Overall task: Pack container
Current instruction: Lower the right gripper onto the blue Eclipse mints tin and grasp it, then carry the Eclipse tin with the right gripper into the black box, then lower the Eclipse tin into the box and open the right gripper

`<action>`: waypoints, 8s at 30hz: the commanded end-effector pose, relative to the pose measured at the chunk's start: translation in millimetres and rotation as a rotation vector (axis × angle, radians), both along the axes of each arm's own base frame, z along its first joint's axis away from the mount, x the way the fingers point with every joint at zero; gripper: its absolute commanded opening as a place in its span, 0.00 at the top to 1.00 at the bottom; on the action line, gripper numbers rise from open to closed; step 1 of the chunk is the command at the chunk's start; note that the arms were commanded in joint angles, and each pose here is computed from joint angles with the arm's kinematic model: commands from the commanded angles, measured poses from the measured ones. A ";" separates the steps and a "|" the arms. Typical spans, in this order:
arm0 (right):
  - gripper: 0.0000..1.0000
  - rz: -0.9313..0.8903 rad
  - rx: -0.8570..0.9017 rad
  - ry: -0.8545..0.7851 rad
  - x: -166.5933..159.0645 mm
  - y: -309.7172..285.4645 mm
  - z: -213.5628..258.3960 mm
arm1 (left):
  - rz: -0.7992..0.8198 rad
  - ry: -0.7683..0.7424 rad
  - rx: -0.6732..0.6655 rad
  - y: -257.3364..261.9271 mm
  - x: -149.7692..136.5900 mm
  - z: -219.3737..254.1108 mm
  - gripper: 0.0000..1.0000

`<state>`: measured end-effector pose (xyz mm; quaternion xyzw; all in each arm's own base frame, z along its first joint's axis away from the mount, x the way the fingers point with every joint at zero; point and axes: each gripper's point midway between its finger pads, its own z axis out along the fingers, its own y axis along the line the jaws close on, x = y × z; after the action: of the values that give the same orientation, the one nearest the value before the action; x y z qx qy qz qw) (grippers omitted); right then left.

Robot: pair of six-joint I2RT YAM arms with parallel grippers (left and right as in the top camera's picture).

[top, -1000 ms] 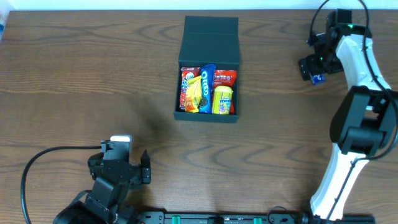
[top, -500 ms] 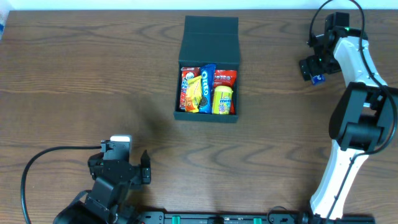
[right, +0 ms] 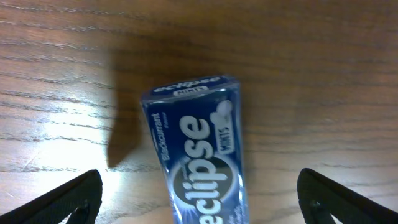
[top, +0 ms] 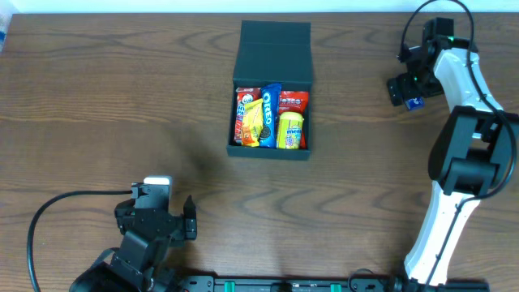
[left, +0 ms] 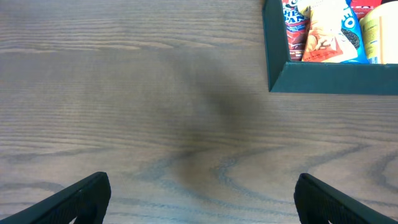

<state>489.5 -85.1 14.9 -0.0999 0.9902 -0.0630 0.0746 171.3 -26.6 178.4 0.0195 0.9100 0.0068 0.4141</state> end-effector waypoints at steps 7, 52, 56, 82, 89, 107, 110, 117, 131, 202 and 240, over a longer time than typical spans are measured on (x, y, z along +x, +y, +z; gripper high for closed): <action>0.01 -0.010 0.030 0.004 2.5 1.7 -7.3 | 0.009 -0.003 0.024 4.2 0.2 -1.6 0.05; 0.45 -0.021 0.034 0.023 -4.9 5.3 -21.3 | 0.009 -0.003 0.024 4.2 0.2 -1.6 0.05; 0.53 -0.021 0.034 0.024 -5.0 5.3 -21.3 | 0.009 -0.003 0.024 4.2 0.1 -1.6 0.05; 0.99 -0.102 0.032 0.043 -10.1 17.1 -21.6 | 0.009 -0.003 0.024 4.2 0.1 -1.6 0.05; 0.99 -0.170 0.044 0.025 -13.8 38.3 4.1 | 0.009 -0.003 0.024 4.2 0.1 -1.6 0.05; 0.99 -0.158 0.401 -0.179 -68.3 207.0 191.5 | 0.009 -0.003 0.024 4.2 0.1 -1.6 0.05; 0.99 -0.119 0.440 -0.179 -79.2 250.9 197.5 | 0.009 -0.003 0.024 4.2 0.1 -1.6 0.05; 0.99 -0.036 0.527 -0.190 -88.8 345.3 188.7 | 0.009 -0.003 0.024 4.2 0.1 -1.6 0.05; 0.99 -0.067 0.544 -0.013 -115.1 406.8 126.8 | 0.009 -0.003 0.024 4.2 0.1 -1.6 0.05; 0.99 -0.209 0.484 -0.026 -63.9 355.5 80.6 | 0.009 -0.003 0.024 4.2 0.1 -1.6 0.05; 0.47 -0.190 0.481 -0.017 -65.6 366.3 70.3 | 0.009 -0.003 0.024 4.2 0.1 -1.6 0.05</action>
<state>425.0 276.6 68.4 0.0230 0.9834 0.1589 0.0843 171.3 -26.6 178.4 0.0195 0.9100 0.0068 0.4141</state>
